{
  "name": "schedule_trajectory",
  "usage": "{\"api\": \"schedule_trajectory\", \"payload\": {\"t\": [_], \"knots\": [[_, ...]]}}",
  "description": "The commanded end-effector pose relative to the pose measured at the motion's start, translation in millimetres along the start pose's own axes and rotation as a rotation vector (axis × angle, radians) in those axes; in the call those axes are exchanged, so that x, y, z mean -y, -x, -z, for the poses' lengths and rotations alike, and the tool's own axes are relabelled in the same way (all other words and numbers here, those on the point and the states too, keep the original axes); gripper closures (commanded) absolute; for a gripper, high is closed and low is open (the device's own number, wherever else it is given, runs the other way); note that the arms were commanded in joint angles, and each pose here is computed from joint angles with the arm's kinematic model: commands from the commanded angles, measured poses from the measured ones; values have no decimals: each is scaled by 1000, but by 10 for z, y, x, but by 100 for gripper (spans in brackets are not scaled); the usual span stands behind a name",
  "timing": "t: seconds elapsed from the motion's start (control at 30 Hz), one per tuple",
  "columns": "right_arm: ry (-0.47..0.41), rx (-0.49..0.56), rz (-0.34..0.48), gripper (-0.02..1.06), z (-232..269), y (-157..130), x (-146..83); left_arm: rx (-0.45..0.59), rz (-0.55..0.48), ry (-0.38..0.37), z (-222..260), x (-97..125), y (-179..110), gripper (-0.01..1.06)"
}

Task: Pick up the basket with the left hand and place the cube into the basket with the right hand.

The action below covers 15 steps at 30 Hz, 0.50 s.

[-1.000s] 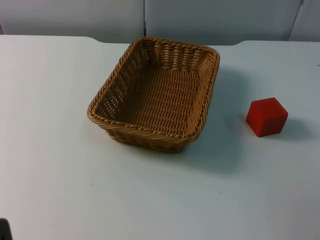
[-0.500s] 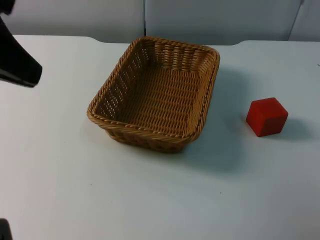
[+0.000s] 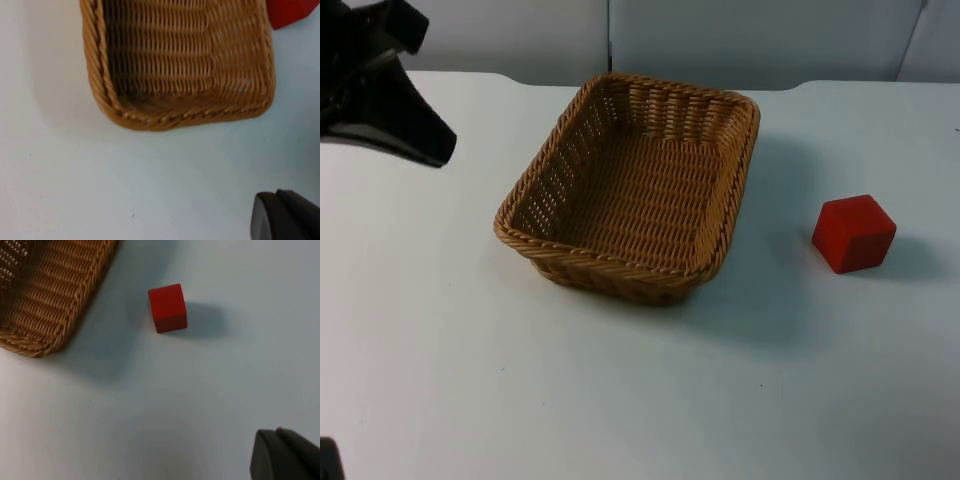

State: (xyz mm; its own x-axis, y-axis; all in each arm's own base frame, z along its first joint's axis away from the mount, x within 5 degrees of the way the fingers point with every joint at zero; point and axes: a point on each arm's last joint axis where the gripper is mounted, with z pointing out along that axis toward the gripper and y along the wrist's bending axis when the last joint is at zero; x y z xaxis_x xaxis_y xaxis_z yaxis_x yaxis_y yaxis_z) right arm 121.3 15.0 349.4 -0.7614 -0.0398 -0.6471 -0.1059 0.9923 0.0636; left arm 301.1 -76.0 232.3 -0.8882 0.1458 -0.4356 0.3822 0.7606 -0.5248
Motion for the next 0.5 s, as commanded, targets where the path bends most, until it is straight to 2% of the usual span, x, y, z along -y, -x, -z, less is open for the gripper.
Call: {"api": "schedule_trajectory", "payload": {"t": [0.0,0.2,0.33,0.43,0.47], "knots": [[13,11,-7,105,27,10,-15,31,-12,-15,35,25,80,103],[28,11,-15,105,27,10,-28,38,-39,-26,86,66,161,103],[28,11,-15,105,27,10,-28,-11,-63,-5,85,46,117,101],[28,11,-15,105,27,10,-28,-72,-61,66,89,-20,63,82],[28,11,-15,105,27,10,-28,-85,-61,85,91,-38,52,69]]}}
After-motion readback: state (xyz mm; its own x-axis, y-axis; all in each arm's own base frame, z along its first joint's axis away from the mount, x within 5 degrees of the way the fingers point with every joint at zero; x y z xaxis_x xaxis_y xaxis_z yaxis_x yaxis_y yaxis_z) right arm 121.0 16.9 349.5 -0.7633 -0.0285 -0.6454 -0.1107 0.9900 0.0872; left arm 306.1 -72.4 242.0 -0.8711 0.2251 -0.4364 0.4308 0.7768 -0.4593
